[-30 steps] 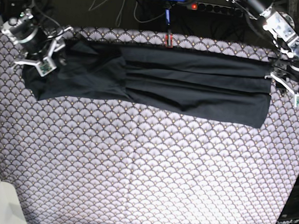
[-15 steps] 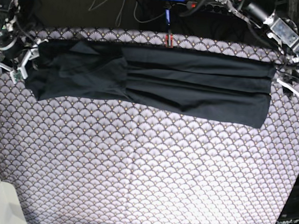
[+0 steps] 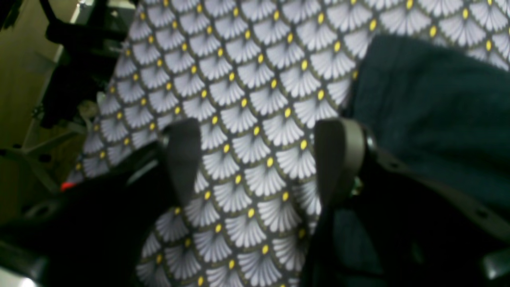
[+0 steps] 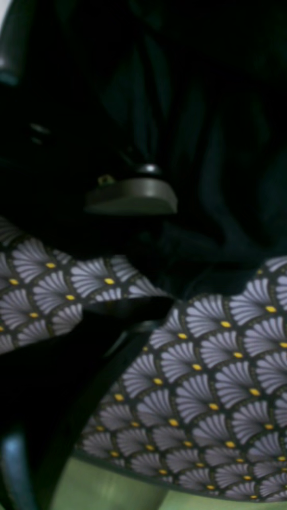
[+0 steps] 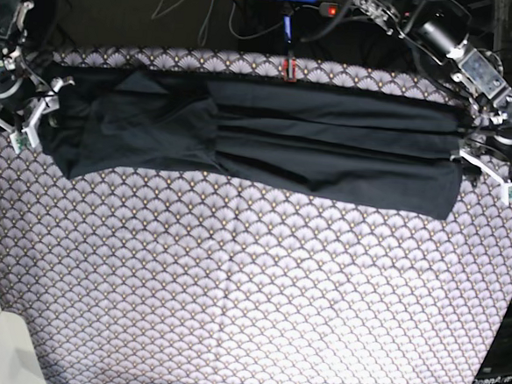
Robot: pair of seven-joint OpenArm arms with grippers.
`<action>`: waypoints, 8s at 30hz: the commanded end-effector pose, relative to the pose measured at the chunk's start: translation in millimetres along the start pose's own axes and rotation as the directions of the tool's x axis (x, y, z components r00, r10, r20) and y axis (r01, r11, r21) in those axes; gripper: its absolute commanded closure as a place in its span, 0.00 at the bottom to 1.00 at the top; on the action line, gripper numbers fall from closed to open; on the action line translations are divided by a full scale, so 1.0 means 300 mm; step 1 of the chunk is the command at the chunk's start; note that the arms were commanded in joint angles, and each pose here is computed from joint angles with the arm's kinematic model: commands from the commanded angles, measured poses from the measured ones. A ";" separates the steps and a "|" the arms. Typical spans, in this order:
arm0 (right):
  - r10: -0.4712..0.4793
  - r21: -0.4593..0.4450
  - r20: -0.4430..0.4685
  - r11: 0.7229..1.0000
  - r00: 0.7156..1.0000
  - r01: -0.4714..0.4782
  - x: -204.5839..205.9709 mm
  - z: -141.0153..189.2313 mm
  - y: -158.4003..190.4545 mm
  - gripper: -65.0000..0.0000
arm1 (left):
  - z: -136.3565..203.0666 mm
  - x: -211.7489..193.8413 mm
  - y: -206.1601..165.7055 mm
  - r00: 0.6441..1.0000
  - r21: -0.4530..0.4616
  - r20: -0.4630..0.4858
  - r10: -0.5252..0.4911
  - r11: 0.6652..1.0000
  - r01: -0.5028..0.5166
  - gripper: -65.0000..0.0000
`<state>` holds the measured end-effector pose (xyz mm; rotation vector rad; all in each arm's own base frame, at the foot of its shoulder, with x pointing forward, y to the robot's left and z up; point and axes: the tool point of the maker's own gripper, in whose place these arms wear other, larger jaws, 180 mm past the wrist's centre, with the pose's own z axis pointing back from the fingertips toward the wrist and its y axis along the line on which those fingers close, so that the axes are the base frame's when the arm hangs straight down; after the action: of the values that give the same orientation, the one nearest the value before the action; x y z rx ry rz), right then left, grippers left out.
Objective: Fold the T-shirt properly
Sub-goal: 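Move the left gripper to its end of the strip and grasp it, then lift the strip end with the left gripper and fold it toward the right gripper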
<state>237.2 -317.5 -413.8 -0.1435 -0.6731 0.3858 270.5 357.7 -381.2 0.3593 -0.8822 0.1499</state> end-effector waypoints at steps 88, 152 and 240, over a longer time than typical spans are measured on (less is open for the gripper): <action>0.011 0.010 0.058 1.000 0.998 -0.012 0.068 -0.012 0.020 0.49 | -0.001 -0.029 -0.112 0.883 -0.239 -0.468 0.032 0.957 -0.161 0.33; 0.013 -0.004 0.082 1.000 0.997 -0.013 0.113 -0.019 -0.001 0.49 | 0.010 -0.109 -0.264 0.860 -0.349 -0.503 -0.087 0.931 -0.110 0.95; 0.021 -0.008 0.077 1.000 0.997 -0.020 0.112 -0.016 -0.009 0.49 | 0.713 0.141 -1.306 0.746 -0.808 0.378 -0.548 0.197 0.554 0.49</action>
<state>255.3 -300.7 -411.1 -0.1194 -0.7097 0.4011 241.9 -79.4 -335.0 -0.3661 -0.6024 -1.0387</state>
